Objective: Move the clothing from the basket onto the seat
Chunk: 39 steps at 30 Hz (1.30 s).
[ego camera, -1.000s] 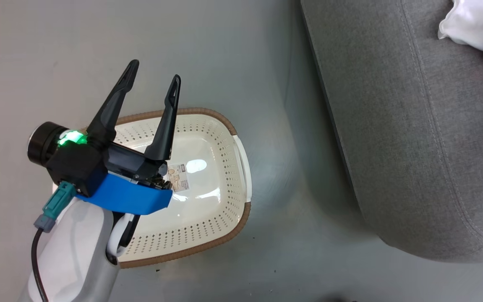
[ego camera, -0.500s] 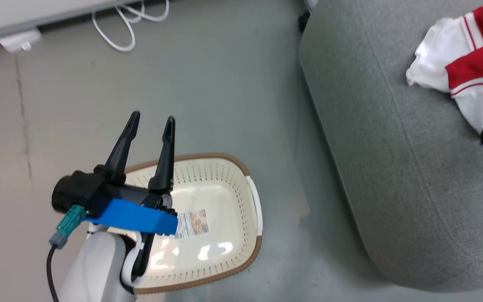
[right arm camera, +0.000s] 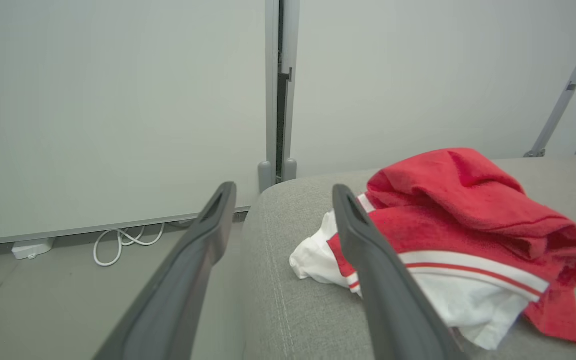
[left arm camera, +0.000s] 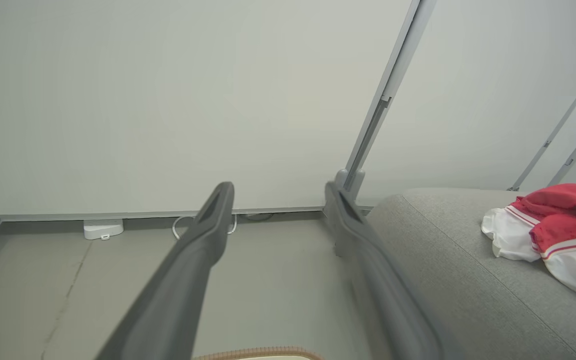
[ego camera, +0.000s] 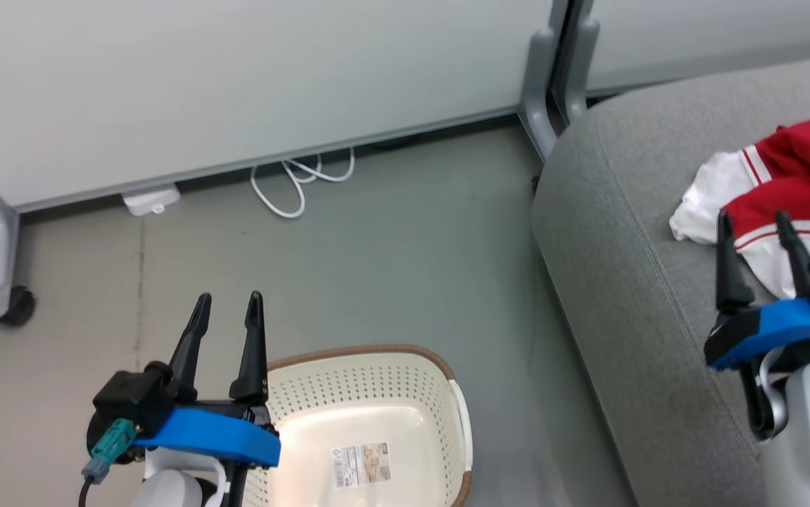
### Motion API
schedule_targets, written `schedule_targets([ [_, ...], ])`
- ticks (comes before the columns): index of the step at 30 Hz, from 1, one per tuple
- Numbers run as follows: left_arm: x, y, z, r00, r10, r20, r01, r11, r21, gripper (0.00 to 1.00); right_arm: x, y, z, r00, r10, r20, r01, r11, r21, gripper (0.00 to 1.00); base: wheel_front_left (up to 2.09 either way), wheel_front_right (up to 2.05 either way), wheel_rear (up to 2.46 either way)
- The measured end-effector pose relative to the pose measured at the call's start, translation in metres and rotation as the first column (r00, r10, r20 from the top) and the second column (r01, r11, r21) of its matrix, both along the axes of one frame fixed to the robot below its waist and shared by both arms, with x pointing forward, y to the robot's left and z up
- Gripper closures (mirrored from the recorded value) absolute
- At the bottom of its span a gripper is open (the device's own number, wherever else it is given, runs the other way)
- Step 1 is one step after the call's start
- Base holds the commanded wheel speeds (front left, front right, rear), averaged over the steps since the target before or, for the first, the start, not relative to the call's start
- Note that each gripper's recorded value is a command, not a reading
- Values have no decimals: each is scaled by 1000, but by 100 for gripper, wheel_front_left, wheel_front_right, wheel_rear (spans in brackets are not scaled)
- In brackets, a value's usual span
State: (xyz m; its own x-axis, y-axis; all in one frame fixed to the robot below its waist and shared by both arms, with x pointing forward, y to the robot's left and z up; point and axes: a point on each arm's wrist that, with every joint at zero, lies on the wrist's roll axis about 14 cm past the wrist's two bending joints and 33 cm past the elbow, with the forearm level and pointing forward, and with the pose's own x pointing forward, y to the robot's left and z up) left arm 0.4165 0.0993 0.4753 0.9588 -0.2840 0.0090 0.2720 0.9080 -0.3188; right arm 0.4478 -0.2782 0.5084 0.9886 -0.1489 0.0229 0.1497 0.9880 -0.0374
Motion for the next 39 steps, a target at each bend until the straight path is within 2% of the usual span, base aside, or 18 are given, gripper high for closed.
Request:
schedule_targets([
  [9,-28,40,1,993,115,-8,-115,993,21,0,-20,57,13,991,129,46,-130,991,22,0,0,0,0],
  [18,-42,61,-2,983,181,-19,-181,983,25,0,-39,87,-5,982,190,9,-191,980,61,0,0,0,0],
  [39,-46,64,-7,980,195,-34,-195,981,23,0,-47,104,-11,973,231,-14,-228,968,102,0,0,0,0],
])
